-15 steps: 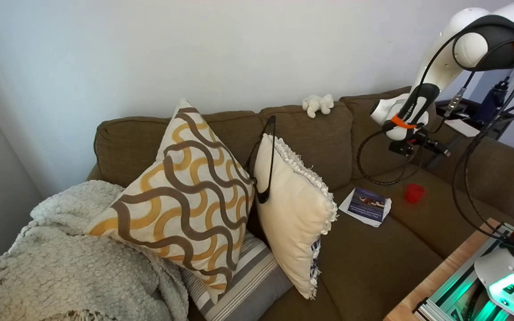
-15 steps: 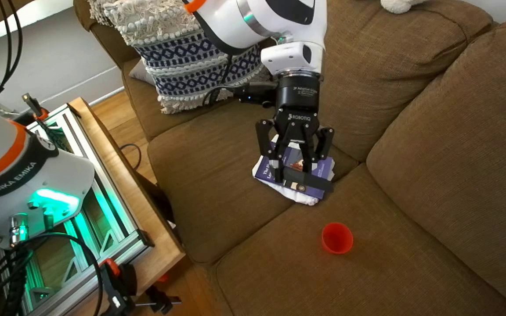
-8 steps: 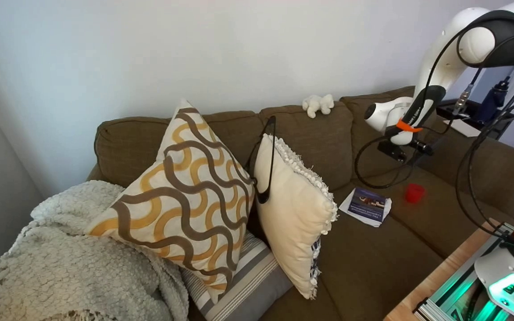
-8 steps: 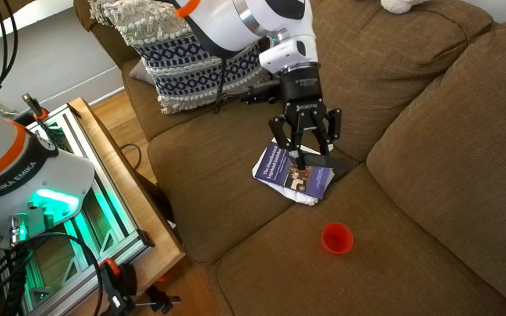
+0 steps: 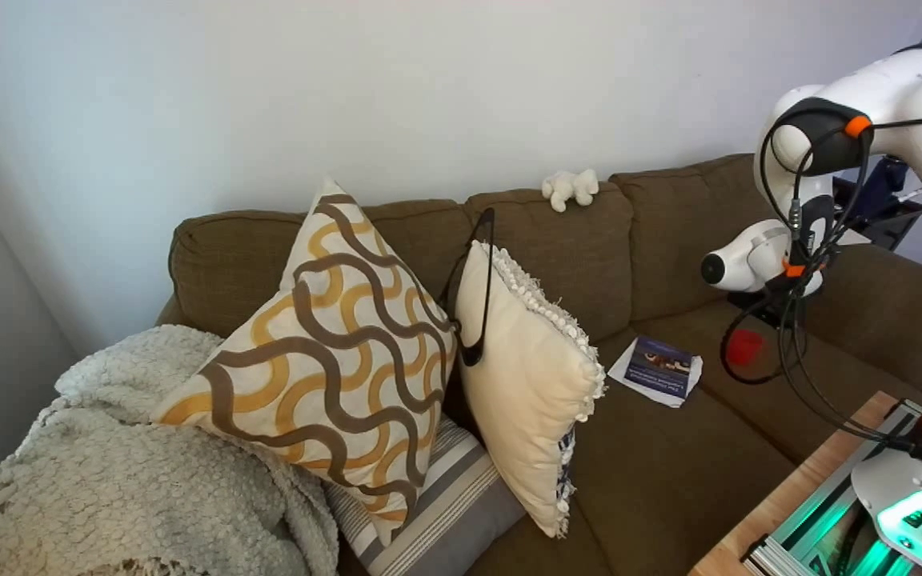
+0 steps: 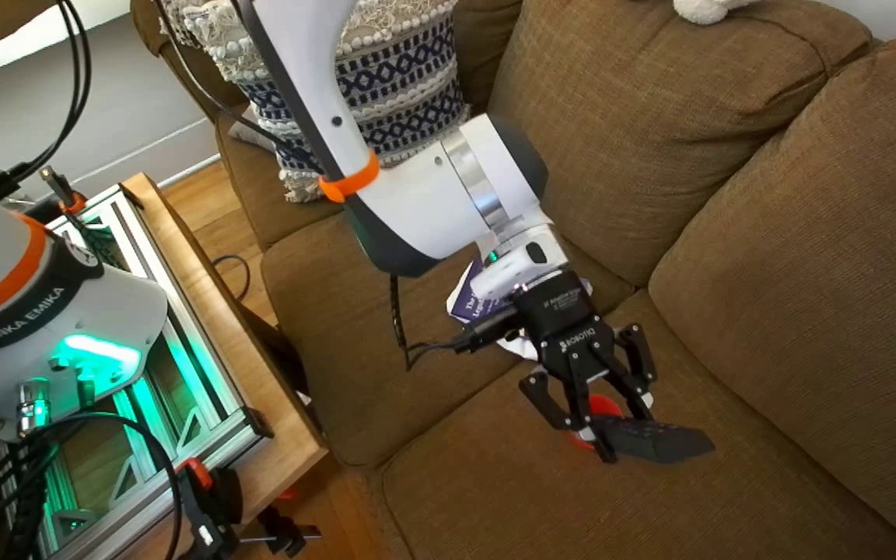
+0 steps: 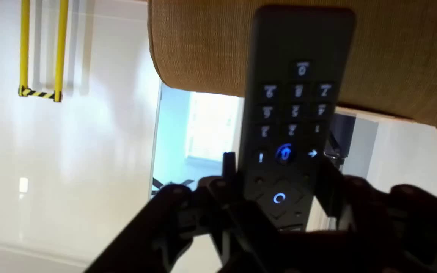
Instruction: Put the black remote in the red cup
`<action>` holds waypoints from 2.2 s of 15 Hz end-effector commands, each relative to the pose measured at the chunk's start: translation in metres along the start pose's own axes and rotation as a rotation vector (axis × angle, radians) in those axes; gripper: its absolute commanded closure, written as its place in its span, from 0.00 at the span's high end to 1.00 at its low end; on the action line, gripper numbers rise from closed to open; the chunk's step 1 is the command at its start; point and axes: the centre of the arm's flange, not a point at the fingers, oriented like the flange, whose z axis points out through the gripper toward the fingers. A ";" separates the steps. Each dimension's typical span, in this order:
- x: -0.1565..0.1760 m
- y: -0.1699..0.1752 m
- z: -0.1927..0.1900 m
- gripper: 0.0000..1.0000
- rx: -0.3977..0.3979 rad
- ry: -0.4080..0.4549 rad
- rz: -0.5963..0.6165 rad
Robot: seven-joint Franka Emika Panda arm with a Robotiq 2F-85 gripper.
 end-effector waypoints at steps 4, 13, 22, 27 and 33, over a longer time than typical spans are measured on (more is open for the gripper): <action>-0.010 -0.036 0.000 0.51 -0.020 0.061 0.044; -0.095 -0.056 0.002 0.26 -0.163 -0.048 0.218; -0.109 -0.066 0.027 0.26 -0.133 -0.203 0.263; -0.120 -0.057 0.036 0.26 -0.145 -0.204 0.261; -0.136 -0.067 0.045 0.26 -0.156 -0.179 0.290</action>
